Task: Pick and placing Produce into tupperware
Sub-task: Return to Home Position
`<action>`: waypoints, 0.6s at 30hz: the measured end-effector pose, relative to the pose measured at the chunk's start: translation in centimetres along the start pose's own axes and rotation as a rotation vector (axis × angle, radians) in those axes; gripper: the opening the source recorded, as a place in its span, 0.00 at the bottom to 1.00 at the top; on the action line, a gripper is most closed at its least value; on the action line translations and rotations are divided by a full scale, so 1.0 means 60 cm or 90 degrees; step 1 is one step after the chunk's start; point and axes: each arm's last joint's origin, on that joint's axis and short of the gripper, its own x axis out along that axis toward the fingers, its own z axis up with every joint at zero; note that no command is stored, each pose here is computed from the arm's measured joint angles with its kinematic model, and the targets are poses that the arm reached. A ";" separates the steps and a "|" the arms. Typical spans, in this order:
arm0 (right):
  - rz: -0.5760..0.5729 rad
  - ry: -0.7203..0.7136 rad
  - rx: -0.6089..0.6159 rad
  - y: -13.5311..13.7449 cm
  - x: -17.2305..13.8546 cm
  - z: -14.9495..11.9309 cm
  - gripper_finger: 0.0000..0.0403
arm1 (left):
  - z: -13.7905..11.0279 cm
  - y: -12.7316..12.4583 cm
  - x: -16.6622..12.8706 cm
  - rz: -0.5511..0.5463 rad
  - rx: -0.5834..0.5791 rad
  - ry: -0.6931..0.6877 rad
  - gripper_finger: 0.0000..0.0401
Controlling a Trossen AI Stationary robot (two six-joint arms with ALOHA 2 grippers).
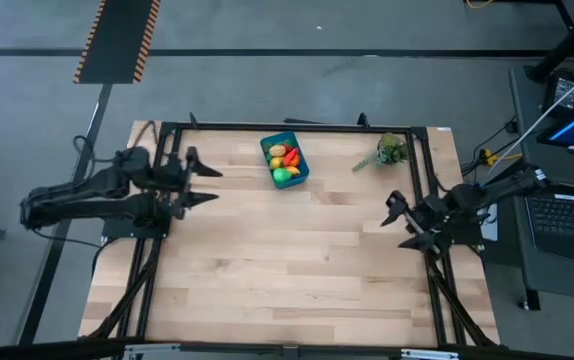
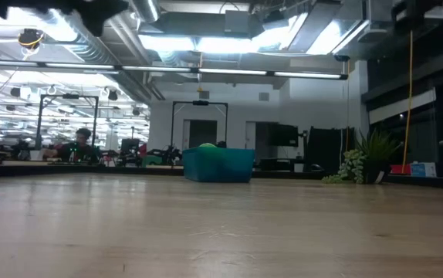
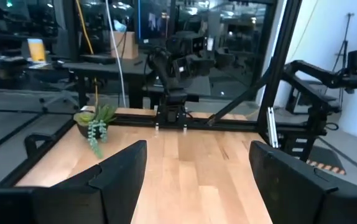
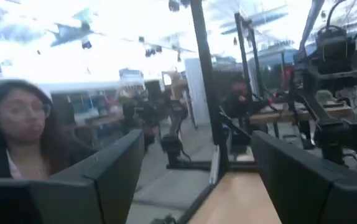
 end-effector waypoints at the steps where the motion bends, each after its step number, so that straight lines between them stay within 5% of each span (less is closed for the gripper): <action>1: -0.004 0.021 -0.005 0.003 0.004 0.014 0.74 | -0.001 -0.003 -0.010 0.001 -0.002 -0.003 0.69; 7: -0.065 0.122 -0.073 0.014 0.011 0.076 0.74 | -0.032 -0.010 -0.043 0.004 -0.009 0.011 0.69; 18: -0.101 0.116 -0.081 -0.008 -0.011 -0.013 0.74 | -0.110 -0.011 -0.071 0.022 -0.004 -0.022 0.69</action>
